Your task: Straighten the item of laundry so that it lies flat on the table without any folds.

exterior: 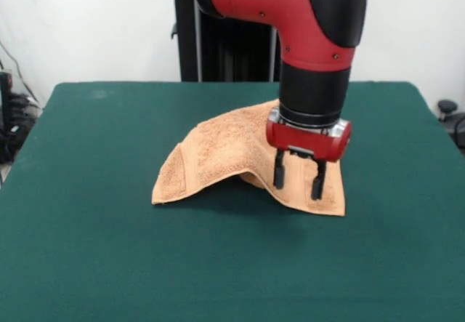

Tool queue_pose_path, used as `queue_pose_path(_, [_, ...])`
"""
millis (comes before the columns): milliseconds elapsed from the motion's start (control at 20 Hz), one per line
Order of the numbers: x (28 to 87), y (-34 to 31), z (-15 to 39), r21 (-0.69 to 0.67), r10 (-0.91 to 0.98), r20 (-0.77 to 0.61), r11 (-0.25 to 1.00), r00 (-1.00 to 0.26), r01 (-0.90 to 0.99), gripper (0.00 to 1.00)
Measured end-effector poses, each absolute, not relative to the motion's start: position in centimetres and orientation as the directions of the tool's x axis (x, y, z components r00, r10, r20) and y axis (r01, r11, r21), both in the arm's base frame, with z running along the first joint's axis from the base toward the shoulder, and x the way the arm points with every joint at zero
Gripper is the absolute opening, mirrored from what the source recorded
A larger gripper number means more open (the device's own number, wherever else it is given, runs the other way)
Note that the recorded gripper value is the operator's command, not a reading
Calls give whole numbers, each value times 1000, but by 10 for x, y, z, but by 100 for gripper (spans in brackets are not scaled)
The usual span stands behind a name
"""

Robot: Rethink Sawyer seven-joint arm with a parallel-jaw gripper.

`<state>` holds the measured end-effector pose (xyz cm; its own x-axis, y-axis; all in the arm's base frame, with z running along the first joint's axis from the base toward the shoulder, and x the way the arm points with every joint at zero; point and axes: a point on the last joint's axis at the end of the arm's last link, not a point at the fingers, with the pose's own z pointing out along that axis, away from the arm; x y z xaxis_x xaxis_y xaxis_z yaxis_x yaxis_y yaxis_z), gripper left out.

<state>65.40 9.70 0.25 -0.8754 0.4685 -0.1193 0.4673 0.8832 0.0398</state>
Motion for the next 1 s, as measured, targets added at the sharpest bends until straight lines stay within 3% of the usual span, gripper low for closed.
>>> queue_pose_path(500, [638,133,-15,93,460,-41,886,-887,455,100])
queue_pose_path(1000, [611,159,-43,36,402,-17,915,-915,402,100])
